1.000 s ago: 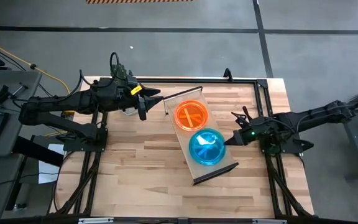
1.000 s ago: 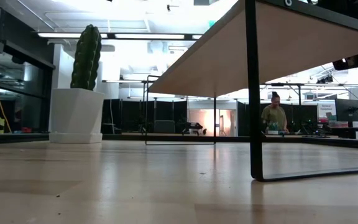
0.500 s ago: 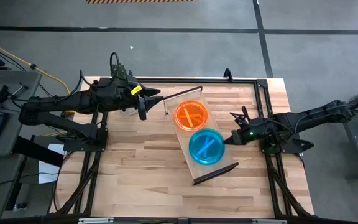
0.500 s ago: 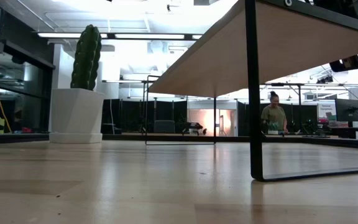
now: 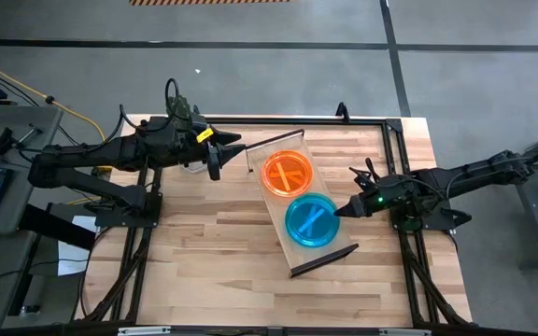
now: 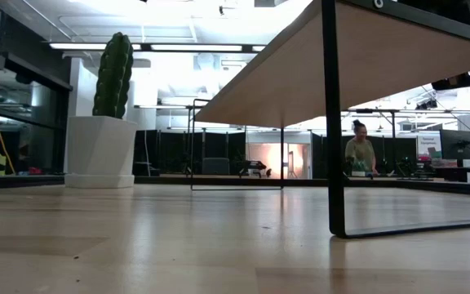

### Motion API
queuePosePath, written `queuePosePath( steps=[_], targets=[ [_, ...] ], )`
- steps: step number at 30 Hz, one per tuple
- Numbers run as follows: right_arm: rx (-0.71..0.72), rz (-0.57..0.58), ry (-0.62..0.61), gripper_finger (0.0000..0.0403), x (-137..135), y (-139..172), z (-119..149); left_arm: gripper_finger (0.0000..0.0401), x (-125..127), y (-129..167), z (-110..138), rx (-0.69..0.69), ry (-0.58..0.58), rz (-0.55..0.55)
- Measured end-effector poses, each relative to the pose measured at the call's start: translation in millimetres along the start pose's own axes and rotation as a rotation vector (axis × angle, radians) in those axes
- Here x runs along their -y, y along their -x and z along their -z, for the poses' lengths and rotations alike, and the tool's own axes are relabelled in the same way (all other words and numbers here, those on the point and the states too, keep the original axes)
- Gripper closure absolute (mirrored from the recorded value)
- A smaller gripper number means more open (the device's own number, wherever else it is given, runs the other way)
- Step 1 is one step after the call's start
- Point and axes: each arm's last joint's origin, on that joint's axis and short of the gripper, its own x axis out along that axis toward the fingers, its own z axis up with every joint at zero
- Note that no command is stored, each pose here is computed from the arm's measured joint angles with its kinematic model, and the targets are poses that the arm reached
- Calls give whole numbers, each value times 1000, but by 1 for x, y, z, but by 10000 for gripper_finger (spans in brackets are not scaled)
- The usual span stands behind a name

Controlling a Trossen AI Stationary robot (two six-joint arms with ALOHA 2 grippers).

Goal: Place and stack plates onto a shelf
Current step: Stack the blue plate on top of the blue plate on the shelf

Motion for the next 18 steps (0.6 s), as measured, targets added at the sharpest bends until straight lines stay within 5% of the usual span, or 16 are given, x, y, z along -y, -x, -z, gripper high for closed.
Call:
queuePosePath(
  steps=[18],
  targets=[
    [52,37,10,251,-12,11,-14,215,0,0,0,0,-1,0]
  ],
)
